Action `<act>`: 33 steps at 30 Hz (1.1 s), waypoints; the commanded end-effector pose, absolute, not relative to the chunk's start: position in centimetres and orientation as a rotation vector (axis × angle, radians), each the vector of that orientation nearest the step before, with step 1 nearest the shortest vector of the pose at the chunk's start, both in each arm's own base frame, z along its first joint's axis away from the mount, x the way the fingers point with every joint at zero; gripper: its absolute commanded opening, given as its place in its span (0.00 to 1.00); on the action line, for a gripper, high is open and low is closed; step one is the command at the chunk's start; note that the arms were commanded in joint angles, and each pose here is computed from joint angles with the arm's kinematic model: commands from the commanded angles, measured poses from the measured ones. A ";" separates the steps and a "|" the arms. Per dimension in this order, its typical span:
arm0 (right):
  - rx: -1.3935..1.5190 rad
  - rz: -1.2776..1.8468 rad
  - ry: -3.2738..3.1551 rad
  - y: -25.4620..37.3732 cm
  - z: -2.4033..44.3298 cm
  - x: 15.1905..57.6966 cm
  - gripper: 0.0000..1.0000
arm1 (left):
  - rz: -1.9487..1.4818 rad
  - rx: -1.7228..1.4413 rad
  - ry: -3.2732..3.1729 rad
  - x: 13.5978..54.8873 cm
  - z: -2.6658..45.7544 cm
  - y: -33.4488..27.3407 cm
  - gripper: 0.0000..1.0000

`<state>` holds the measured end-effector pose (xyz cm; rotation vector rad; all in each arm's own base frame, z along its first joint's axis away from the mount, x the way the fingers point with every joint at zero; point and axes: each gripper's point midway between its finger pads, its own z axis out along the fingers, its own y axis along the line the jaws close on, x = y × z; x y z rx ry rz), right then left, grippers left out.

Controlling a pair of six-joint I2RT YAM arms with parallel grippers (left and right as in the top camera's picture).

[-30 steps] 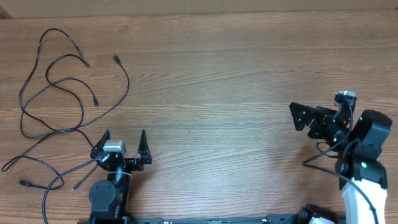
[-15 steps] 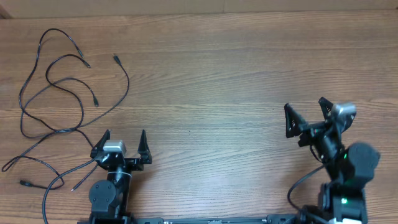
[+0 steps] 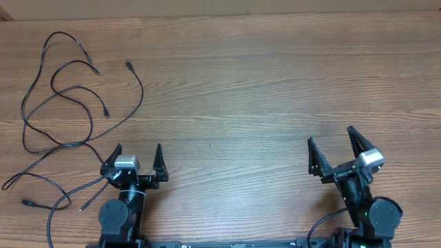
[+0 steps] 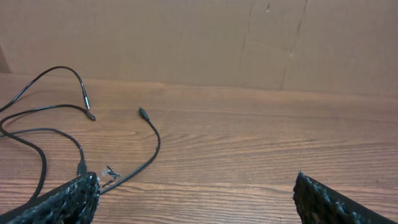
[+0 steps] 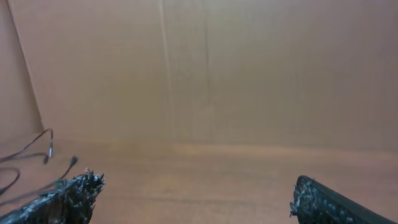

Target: Untangle cables

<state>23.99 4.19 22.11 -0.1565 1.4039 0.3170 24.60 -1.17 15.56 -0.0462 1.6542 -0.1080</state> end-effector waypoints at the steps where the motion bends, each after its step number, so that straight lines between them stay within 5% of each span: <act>1: -0.134 0.302 1.382 3.9 22.3 23.7 1.00 | -0.098 -0.034 1.649 24.6 15.6 -1.1 1.00; 14: -0.020 0.252 1.593 3.4 17.1 24.4 1.00 | -0.098 -0.034 1.649 24.6 15.6 -1.1 1.00; 33: -0.101 0.246 1.594 4.7 17.0 24.2 1.00 | -0.098 -0.034 1.649 24.6 15.6 -1.1 0.99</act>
